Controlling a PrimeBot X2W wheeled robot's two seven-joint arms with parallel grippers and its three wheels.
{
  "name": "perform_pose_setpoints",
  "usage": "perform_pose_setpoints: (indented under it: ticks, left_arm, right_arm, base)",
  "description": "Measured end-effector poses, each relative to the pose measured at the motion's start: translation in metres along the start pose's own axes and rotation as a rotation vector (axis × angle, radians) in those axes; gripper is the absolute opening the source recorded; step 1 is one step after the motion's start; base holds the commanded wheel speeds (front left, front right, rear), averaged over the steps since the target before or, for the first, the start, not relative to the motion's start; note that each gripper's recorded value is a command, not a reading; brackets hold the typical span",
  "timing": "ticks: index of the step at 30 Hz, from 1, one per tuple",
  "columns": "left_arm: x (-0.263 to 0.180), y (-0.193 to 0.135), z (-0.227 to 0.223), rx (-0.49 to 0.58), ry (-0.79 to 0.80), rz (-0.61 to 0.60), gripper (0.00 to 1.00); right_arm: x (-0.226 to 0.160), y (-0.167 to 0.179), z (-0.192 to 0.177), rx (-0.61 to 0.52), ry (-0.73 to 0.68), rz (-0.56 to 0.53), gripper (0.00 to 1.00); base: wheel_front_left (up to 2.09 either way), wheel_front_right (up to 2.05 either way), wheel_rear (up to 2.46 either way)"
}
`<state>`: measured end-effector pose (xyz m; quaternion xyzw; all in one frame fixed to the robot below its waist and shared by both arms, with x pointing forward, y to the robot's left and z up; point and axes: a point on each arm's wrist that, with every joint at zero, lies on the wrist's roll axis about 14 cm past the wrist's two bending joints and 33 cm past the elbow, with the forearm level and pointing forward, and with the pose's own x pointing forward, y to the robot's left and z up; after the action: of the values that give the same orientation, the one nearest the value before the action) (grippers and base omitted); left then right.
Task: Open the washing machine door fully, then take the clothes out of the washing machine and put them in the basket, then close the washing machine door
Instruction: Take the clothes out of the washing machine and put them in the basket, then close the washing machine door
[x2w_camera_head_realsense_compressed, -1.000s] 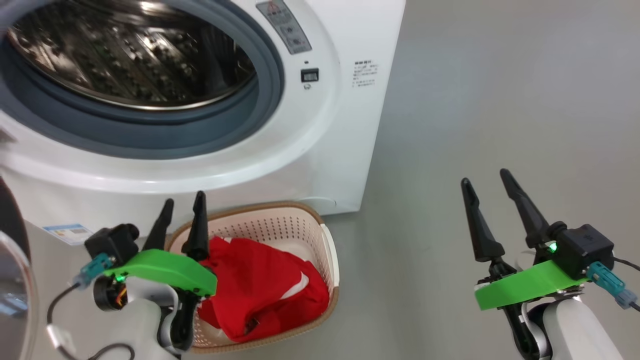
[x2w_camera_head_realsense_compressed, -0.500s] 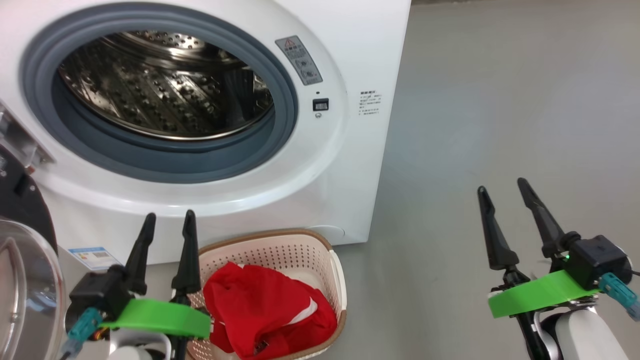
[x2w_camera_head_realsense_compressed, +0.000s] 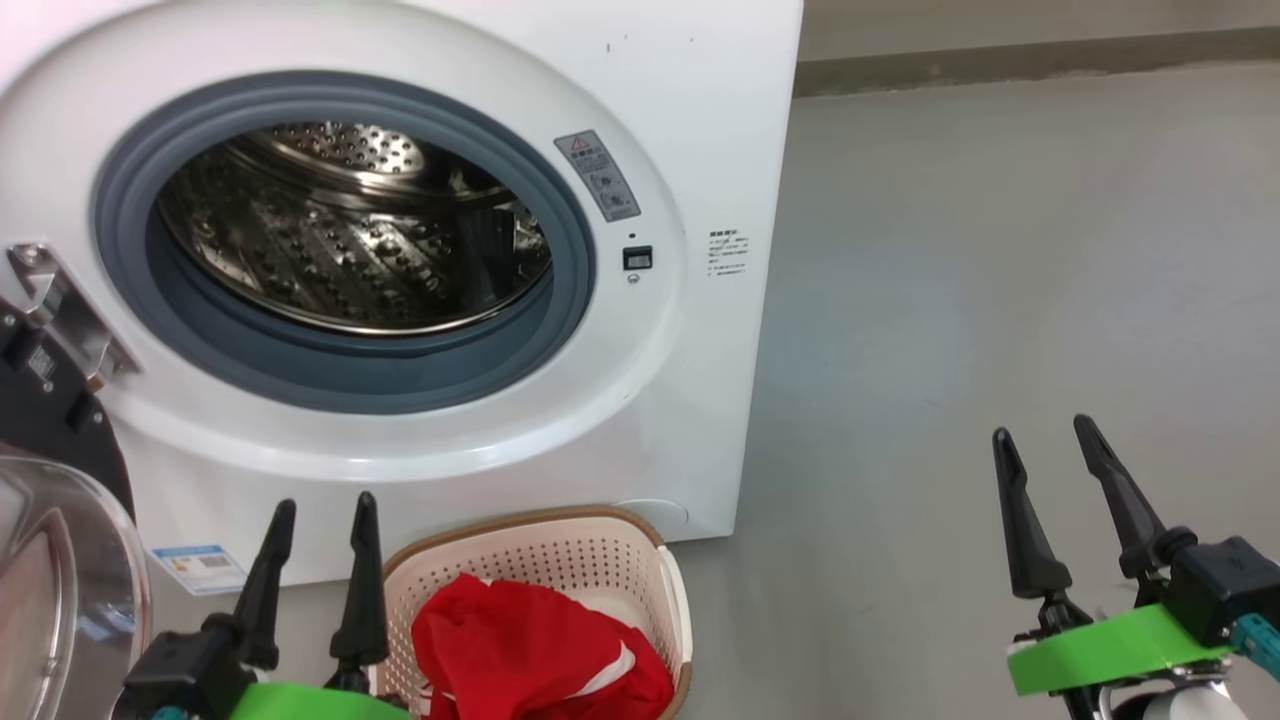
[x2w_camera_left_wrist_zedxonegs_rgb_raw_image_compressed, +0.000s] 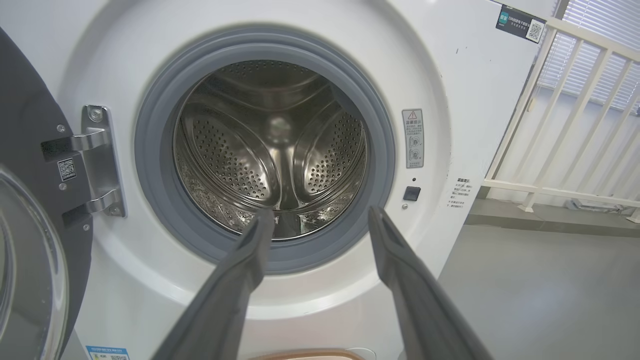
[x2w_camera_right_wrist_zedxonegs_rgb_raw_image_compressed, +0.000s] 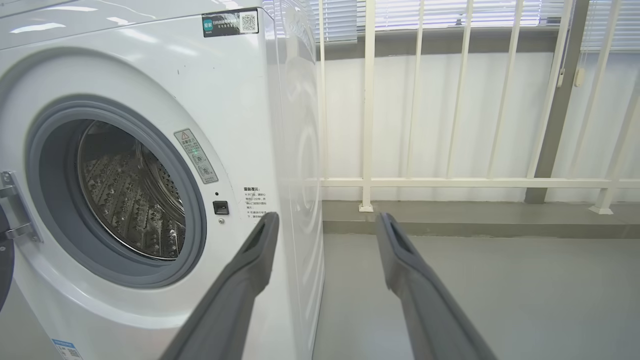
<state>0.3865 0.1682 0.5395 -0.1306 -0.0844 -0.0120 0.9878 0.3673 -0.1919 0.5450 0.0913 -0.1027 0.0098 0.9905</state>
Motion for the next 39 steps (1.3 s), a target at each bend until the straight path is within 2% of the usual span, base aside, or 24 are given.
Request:
perform_pose_setpoints:
  ticks: [11, 26, 39]
  left_arm:
    - [-0.012, 0.001, 0.008, 0.015, -0.017, -0.007, 1.00]
    - [-0.017, 0.005, 0.010, 0.020, -0.014, 0.017, 1.00]
    - [-0.016, 0.003, 0.012, 0.017, -0.016, 0.020, 1.00]
  right_arm:
    - [-0.017, -0.014, 0.013, -0.006, -0.032, -0.049, 1.00]
    - [-0.021, -0.014, 0.009, -0.003, -0.019, -0.050, 1.00]
    - [-0.021, -0.015, 0.007, -0.003, -0.015, -0.052, 1.00]
  base:
    - [0.00, 0.00, 0.00]
    - [-0.04, 0.04, 0.00]
    - [-1.24, 1.24, 0.00]
